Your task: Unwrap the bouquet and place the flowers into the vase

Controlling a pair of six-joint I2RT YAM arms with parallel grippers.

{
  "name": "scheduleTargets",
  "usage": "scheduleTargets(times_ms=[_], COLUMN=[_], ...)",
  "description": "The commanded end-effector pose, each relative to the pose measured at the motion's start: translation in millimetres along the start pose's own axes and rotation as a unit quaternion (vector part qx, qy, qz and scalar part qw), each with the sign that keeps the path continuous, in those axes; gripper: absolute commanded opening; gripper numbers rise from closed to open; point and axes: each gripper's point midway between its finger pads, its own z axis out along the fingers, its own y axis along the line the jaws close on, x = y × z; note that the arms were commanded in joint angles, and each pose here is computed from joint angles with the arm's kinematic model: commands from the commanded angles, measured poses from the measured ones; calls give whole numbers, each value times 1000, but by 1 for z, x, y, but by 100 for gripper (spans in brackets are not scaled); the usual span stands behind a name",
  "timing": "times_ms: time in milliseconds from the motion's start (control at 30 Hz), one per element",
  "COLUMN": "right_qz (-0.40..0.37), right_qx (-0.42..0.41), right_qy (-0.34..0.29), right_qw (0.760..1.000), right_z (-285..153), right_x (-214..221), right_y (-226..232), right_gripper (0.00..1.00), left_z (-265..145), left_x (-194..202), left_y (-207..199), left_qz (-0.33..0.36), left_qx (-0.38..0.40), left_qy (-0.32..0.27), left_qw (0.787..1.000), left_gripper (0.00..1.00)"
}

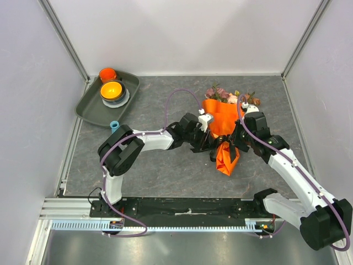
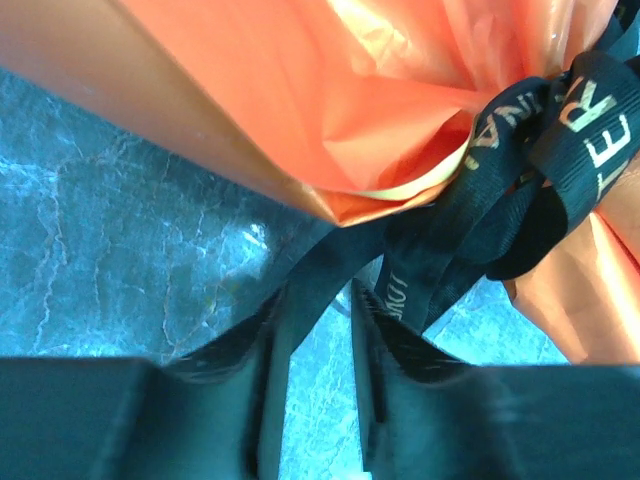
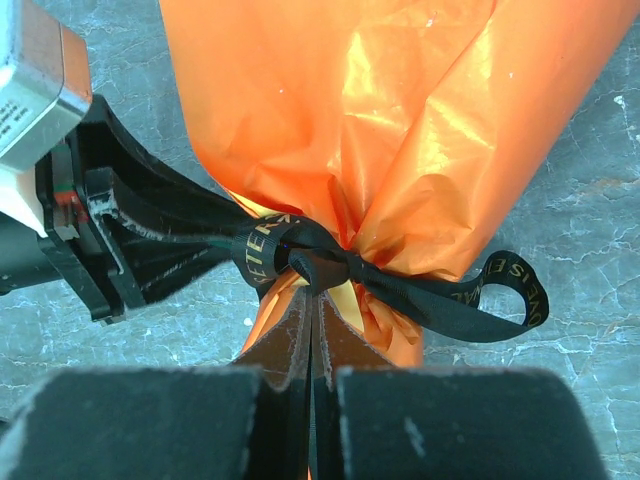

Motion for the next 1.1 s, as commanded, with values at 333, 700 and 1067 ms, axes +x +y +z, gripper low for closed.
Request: scheduleTargets(times_ms=[333,700,1067], right_qz=[-8,-8,-13], right_qx=[-46,-53,-66], right_qy=[-32,-39,-31], right_qw=[998,998,997], right_z=[-15,-21,-22], right_x=[-27,-34,-30], right_y=[22,28,31], right_gripper=[0,0,0], left_z=[-20,-33,-34], left_x=[-25,-32,-37], left_y=[-29,-9,17], left_qz=[94,106,28], left_qx=[96,43,78], left_qy=[-26,-43,-54], left_qw=[991,993,995], left_gripper=[57,48,46])
